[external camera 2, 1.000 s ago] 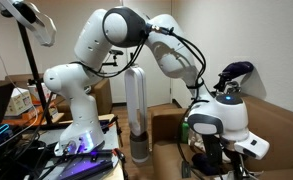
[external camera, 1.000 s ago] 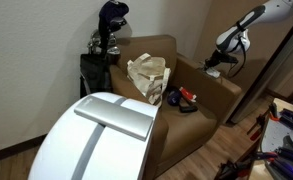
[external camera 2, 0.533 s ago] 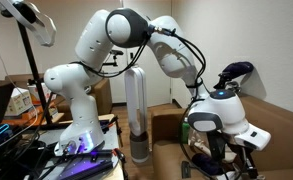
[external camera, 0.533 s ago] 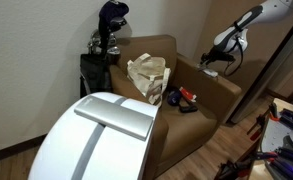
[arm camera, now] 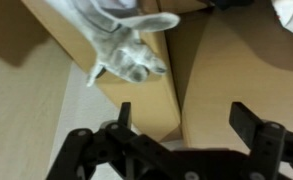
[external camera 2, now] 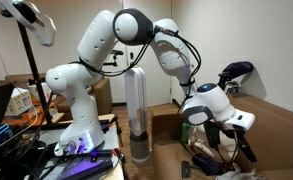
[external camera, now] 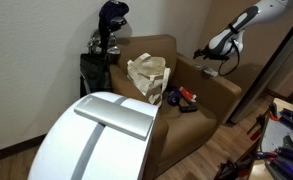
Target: Put the glove on the armrest of the chair then put he blue object in the bag
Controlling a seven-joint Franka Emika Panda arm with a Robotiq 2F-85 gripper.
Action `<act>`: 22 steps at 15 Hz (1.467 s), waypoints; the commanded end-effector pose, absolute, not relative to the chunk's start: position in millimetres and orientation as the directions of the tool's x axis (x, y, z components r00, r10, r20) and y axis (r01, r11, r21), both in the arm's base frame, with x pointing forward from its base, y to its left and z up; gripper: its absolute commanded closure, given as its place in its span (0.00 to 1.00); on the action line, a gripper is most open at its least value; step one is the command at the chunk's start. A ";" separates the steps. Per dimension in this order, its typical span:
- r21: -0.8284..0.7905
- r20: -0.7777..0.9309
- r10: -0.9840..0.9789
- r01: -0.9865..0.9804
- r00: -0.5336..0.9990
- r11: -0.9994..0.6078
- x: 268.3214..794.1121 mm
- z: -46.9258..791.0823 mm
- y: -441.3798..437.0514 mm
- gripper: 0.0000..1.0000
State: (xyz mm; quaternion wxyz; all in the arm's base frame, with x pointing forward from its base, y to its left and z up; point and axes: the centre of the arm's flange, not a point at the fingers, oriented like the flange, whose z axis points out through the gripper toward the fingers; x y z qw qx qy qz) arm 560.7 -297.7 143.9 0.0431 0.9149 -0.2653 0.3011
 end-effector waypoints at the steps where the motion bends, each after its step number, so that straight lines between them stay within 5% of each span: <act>1: -0.104 0.561 -0.415 -0.437 0.716 -0.893 561.5 137.6 -219.0 0.00; 11: -0.084 0.421 -0.528 -0.547 0.738 -0.833 574.3 26.3 -97.8 0.00; 22: -0.230 0.338 -0.879 -0.877 0.336 -0.423 589.7 -101.7 -87.5 0.00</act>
